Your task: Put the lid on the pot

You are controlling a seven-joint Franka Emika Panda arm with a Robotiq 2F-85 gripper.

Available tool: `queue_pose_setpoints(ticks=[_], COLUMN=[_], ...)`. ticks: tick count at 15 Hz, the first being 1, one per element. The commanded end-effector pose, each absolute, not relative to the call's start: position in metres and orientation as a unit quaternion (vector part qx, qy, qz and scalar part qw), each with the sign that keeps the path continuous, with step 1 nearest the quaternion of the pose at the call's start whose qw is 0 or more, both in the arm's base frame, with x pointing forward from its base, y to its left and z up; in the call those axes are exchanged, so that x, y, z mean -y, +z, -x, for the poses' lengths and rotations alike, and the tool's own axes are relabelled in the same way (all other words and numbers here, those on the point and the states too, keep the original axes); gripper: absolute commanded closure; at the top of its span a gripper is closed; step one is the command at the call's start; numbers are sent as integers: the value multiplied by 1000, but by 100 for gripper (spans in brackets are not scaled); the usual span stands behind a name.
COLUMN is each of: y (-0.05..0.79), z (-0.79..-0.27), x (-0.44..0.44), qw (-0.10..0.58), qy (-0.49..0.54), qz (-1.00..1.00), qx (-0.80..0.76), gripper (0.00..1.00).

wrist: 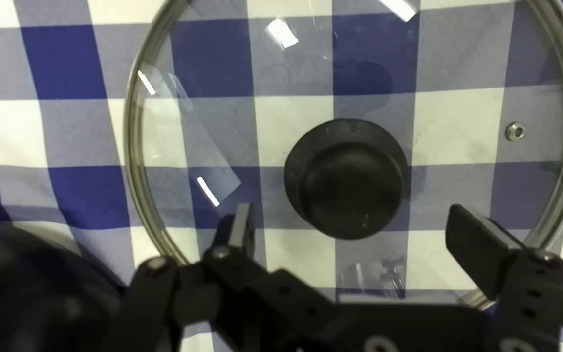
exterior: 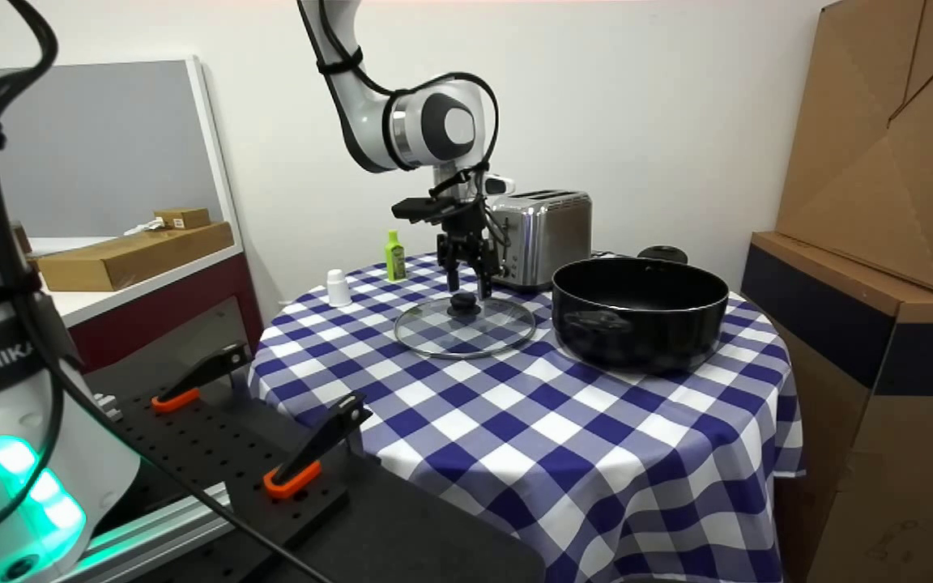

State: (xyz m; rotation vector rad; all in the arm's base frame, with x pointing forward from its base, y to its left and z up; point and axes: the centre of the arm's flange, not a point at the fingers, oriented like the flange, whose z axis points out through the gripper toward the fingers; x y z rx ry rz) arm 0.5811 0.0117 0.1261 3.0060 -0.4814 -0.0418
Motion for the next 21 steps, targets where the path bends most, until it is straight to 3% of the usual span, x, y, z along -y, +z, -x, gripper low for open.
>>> queue_pose_setpoints(ticks=[1,3,7,9,10,13,17,18,19,21], y=[113,111,111,116,118,121,125,126,127,131], z=[-596,-597,-597,-598,-597,-591,-581,-579,-579,-581], x=[-18,-24,-31,-29,-27,-25,-27,-28,-29,-31], qw=[59,58,58,57,57,54,50,51,51,53], qy=[-10,-13,-21,-22,-23,-36,-66,-68,-70,-70], qz=[-985,-986,-986,-986,-986,-986,-985,-985,-985,-985], qx=[162,158,153,153,154,152,151,151,151,151], gripper=[27,35,67,78,45,36,7,9,42,40])
